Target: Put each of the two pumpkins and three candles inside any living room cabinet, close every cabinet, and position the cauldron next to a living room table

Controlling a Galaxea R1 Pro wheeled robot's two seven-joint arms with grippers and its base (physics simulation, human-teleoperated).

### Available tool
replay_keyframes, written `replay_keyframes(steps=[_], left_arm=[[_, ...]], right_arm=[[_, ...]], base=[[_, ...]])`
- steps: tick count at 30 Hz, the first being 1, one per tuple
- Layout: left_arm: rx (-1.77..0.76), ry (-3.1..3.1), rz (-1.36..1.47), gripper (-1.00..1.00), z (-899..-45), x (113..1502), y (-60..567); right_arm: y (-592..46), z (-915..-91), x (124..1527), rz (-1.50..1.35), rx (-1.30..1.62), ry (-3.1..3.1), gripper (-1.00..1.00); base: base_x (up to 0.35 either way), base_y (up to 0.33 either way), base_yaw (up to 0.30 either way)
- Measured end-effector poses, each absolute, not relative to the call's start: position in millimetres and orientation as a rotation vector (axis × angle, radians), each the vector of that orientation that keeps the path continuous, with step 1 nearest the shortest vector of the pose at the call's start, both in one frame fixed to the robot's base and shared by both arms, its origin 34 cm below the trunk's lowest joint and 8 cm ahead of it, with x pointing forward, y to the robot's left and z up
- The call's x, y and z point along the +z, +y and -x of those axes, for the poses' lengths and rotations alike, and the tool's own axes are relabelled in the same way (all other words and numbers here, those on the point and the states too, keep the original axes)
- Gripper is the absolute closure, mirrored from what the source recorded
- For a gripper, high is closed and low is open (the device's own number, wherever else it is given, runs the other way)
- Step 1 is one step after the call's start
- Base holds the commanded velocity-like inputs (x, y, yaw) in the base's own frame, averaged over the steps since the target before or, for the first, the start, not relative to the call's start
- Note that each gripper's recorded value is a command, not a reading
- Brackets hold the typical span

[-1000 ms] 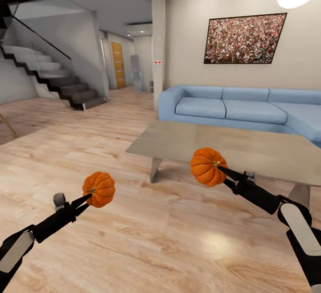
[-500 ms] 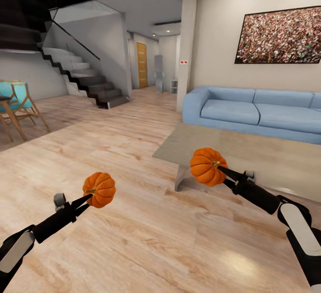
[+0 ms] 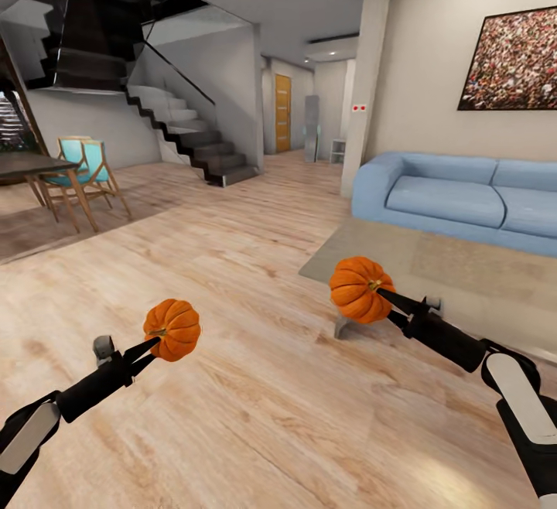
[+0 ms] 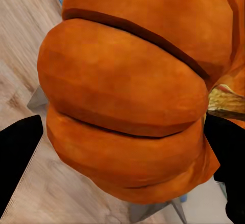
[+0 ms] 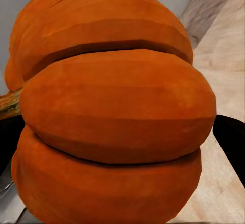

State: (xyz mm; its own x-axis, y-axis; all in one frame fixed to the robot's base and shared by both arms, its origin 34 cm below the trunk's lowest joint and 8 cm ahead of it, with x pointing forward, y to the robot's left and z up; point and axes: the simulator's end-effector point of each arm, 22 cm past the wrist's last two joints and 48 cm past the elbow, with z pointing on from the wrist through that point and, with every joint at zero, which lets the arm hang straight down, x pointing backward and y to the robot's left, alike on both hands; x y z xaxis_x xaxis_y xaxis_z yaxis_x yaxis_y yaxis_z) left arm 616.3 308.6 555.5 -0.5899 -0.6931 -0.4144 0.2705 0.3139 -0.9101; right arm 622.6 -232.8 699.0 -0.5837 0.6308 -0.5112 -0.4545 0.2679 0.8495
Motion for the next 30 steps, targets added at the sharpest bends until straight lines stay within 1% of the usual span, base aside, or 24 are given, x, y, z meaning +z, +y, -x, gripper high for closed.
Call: replay_keyframes(steps=[4, 13, 22, 30], left_arm=[[-1.413, 1.723, 0.383, 1.00, -616.2, 555.7, 308.8], [-1.413, 1.723, 0.383, 1.00, -616.1, 555.9, 308.8], [-1.412, 1.723, 0.382, 1.00, -616.3, 556.2, 309.0], [-1.413, 1.723, 0.383, 1.00, -616.2, 556.0, 308.8]], right_arm=[[-232.7, -622.4, 699.1, -0.166, 1.487, 1.621, 1.00], [-232.7, -622.5, 699.6, -0.165, 1.486, 1.620, 1.00], [-233.9, -623.3, 700.4, -0.165, 1.479, 1.614, 1.00], [-233.7, -623.4, 699.8, -0.167, 1.479, 1.615, 1.00]], base=[[0.112, 0.039, 0.284], [0.265, 0.140, 0.284], [0.277, 0.168, 0.077], [0.277, 0.170, 0.267]])
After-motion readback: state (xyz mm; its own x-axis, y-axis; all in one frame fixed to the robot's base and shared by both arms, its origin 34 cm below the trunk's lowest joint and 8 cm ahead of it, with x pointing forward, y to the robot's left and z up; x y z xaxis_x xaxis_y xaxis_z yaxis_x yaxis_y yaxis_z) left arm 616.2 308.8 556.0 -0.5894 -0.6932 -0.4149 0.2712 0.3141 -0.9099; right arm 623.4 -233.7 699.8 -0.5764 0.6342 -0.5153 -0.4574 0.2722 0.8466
